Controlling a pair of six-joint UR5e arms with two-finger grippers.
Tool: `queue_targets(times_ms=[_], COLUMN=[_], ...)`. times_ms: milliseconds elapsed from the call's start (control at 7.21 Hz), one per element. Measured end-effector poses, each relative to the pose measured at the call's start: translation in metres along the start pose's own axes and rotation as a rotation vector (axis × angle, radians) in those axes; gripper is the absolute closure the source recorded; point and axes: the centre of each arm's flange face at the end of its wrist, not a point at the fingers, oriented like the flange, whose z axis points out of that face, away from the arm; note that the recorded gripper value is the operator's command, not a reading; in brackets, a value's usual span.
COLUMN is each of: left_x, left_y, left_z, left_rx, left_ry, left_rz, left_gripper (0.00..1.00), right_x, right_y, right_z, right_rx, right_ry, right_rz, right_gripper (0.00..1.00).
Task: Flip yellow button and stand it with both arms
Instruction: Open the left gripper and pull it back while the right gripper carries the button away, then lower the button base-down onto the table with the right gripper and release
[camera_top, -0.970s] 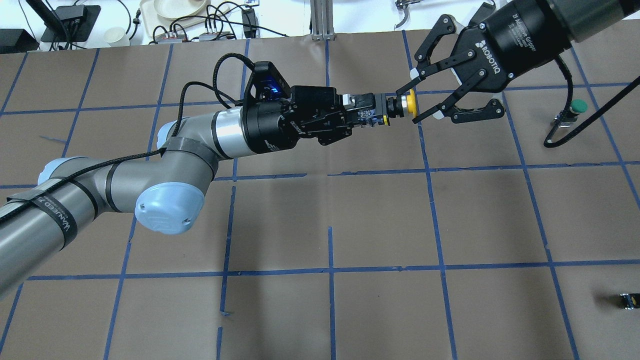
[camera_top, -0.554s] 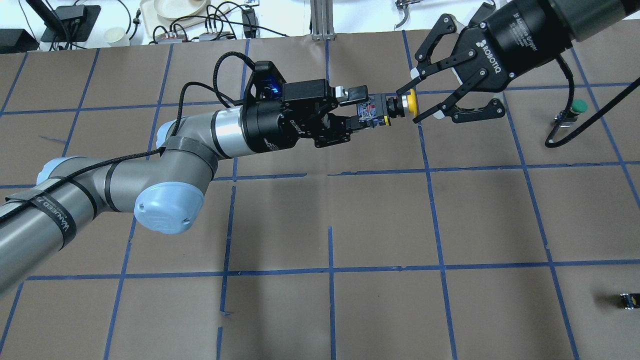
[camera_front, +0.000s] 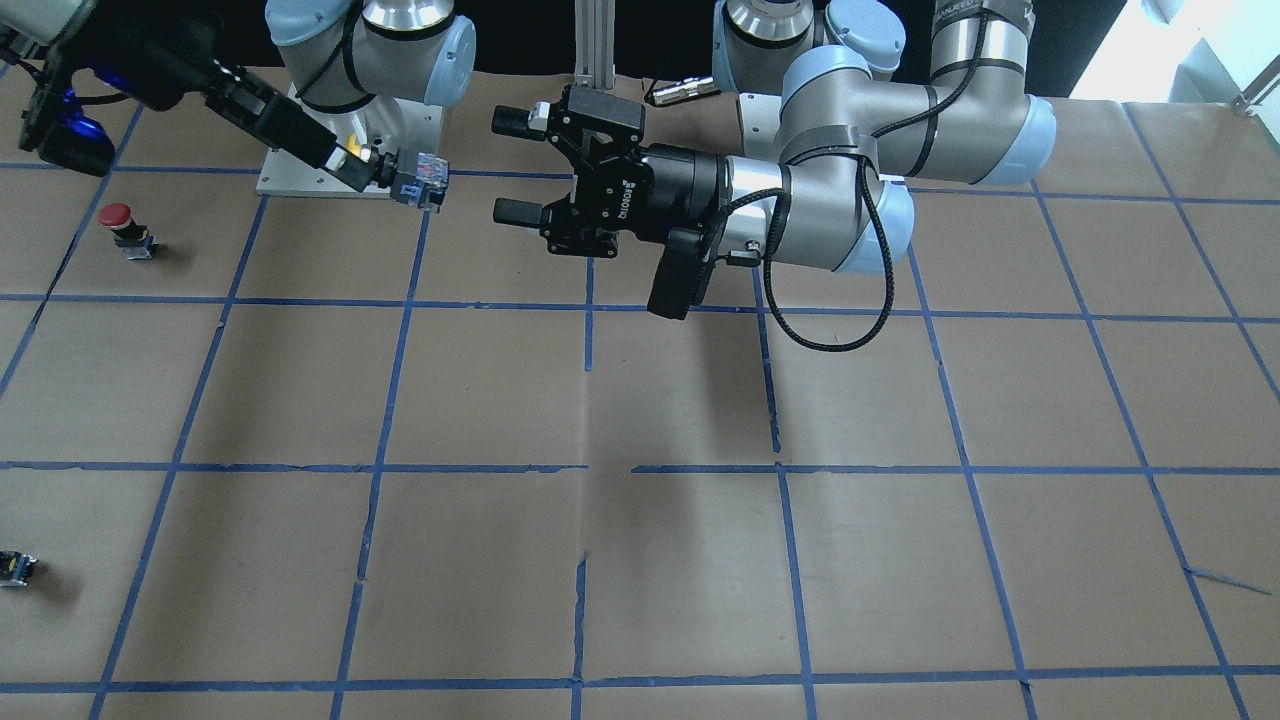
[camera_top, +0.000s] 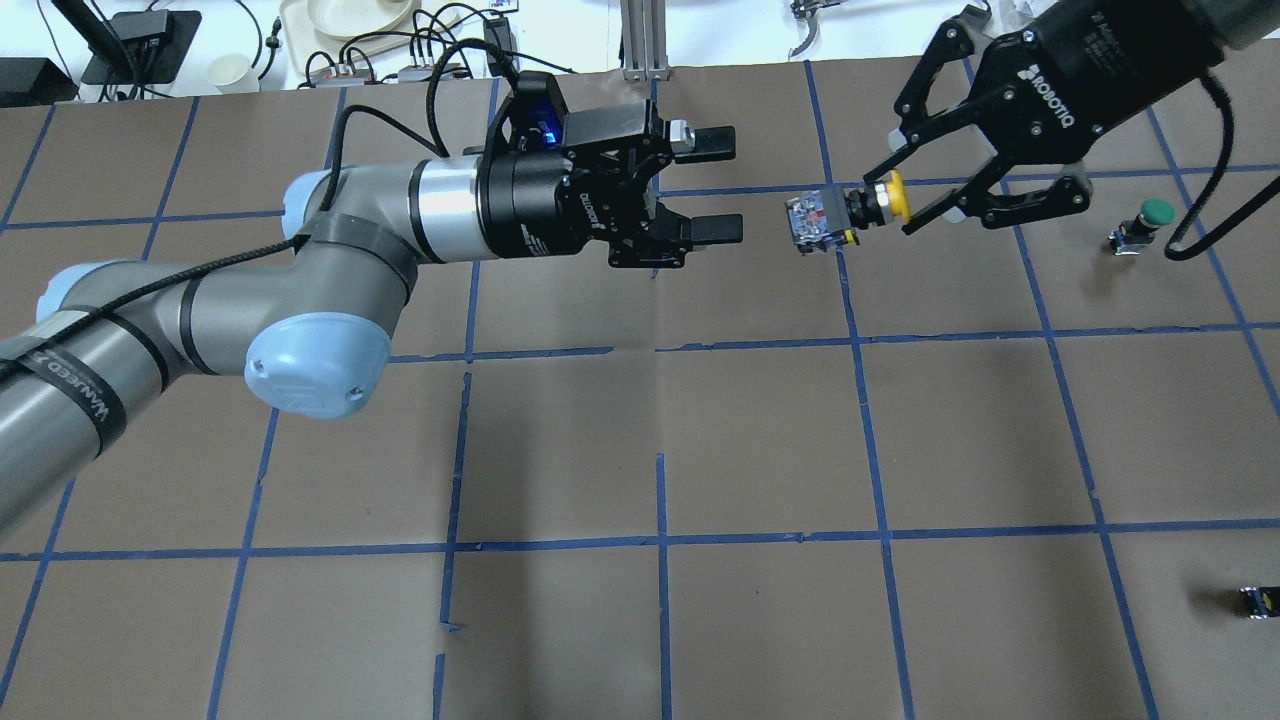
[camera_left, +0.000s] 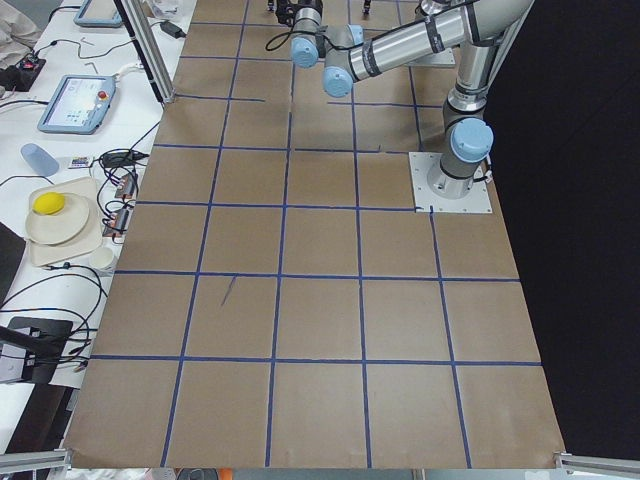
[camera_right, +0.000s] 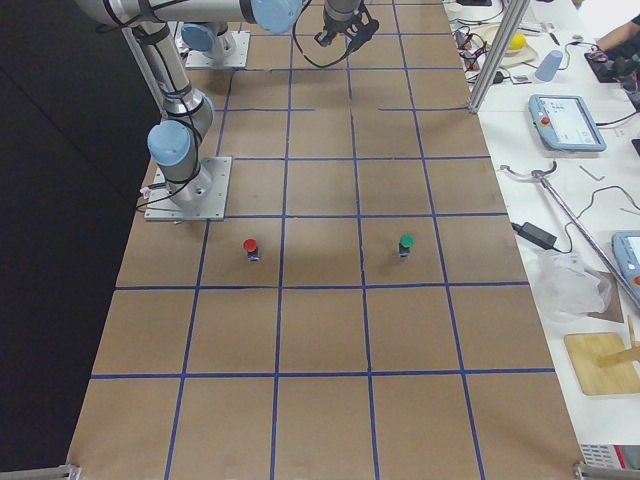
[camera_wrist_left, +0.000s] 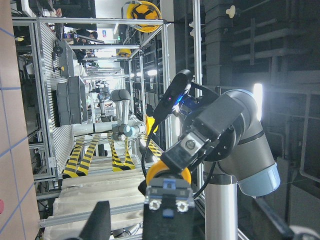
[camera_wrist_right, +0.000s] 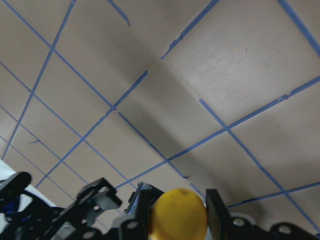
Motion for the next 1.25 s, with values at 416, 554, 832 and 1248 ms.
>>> queue_targets(times_ms=[416, 554, 832, 1248], left_x=[0.078, 0.103, 0.128, 0.124], left_y=[-0.039, -0.045, -0.04, -0.02], left_z=[-0.006, -0.009, -0.029, -0.087], left_rx=[0.08, 0.136, 0.222, 0.147], left_ry=[-0.463, -0.599, -0.921, -1.36], left_rz=[-0.028, -0.042, -0.098, -0.071], left_gripper=[0.0, 0.0, 0.0, 0.0], right_x=[0.053, 0.077, 0.131, 0.213], right_y=[-0.04, -0.059, -0.107, -0.162], right_z=[-0.027, -0.035, -0.033, -0.012], right_rx=[0.089, 0.102, 0.176, 0.288], right_ry=[0.255, 0.32, 0.456, 0.586], right_rz=[-0.353, -0.439, -0.632, -0.879], right_gripper=[0.84, 0.84, 0.84, 0.84])
